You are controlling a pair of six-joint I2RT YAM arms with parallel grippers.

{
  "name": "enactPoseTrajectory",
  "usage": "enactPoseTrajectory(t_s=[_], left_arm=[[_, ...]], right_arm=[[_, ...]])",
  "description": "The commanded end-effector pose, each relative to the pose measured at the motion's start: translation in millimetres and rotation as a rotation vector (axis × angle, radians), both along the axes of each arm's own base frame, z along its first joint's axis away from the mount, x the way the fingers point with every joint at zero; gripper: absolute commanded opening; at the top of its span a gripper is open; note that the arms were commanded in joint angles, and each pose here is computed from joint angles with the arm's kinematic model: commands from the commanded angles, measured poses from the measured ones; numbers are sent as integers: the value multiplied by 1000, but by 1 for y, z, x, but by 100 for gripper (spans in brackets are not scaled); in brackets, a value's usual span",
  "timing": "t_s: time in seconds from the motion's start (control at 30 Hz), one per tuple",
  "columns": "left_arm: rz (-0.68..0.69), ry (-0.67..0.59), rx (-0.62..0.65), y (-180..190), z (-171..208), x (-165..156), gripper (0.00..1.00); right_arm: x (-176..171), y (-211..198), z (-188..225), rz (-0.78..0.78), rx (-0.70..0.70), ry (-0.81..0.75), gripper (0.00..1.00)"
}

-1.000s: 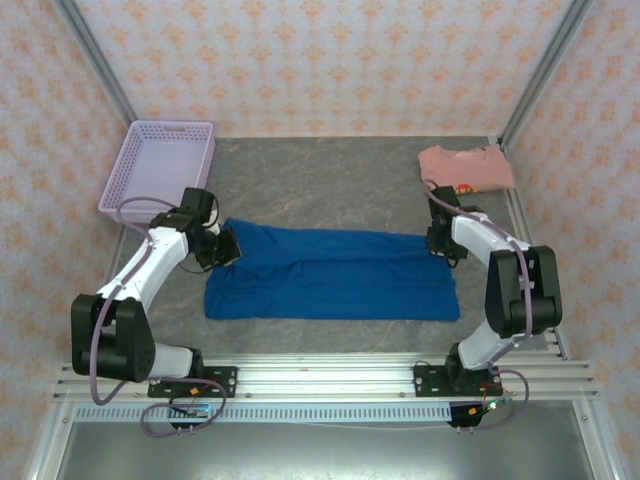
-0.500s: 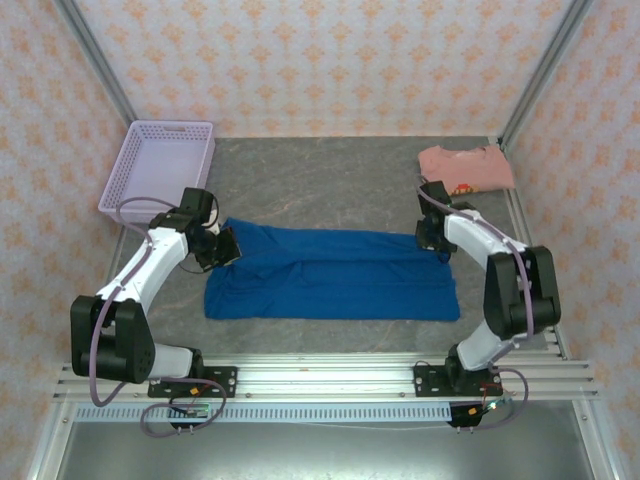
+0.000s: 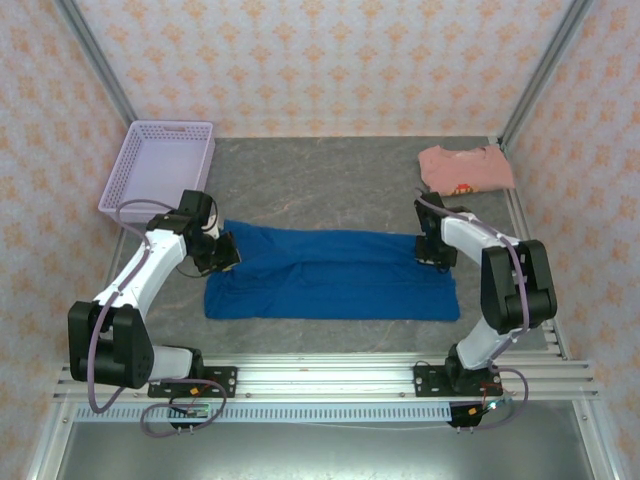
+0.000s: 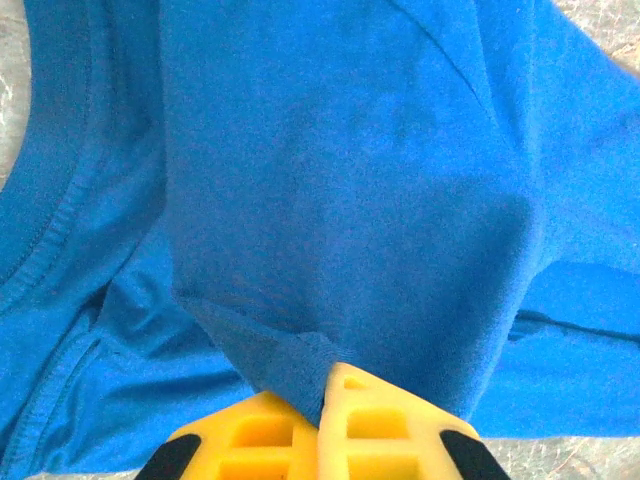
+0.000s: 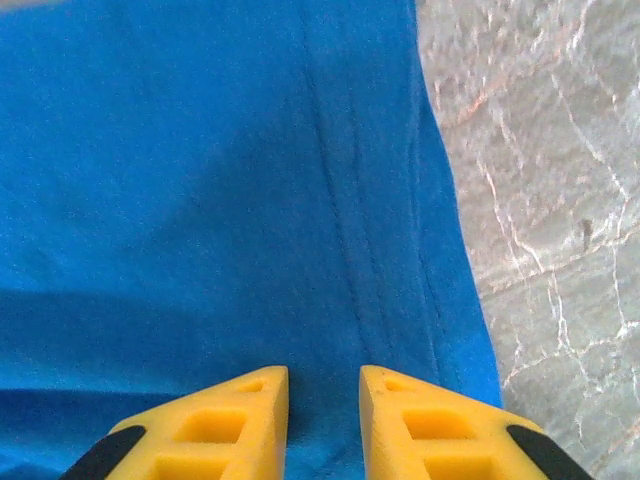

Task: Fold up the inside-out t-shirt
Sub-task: Smooth out the T-shirt at the center of the table.

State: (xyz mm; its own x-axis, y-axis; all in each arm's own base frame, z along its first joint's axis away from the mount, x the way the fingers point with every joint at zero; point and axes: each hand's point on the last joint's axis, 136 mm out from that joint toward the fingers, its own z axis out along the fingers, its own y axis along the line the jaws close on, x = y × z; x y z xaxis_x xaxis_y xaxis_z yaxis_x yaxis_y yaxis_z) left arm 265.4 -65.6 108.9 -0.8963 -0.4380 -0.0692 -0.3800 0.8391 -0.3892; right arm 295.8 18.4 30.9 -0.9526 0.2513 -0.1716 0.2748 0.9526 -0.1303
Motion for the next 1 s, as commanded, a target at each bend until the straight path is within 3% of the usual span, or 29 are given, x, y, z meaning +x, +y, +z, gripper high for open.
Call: enactPoseTrajectory(t_s=[0.0,0.2,0.33,0.43,0.7,0.8,0.97], left_arm=[[-31,2,-12,-1,14,-7,0],[-34,4,-22,-3,14,-4,0],[-30,1,-19,-2,11,0,0],[-28,14,-8,-1,3,0,0],[-25,65,51,9,-23,-4,0],[-14,71,78,14,-33,-3,0],[-8,72,67,12,-37,-2,0]], right_arm=[[-16,-9,4,-29,-40,31,25],[2,-7,30,-22,-34,-84,27],[17,25,45,58,88,-171,31],[18,42,38,70,167,-158,32],[16,51,28,79,207,-131,32],[17,81,40,188,280,-173,32],[4,199,80,497,517,-337,36]])
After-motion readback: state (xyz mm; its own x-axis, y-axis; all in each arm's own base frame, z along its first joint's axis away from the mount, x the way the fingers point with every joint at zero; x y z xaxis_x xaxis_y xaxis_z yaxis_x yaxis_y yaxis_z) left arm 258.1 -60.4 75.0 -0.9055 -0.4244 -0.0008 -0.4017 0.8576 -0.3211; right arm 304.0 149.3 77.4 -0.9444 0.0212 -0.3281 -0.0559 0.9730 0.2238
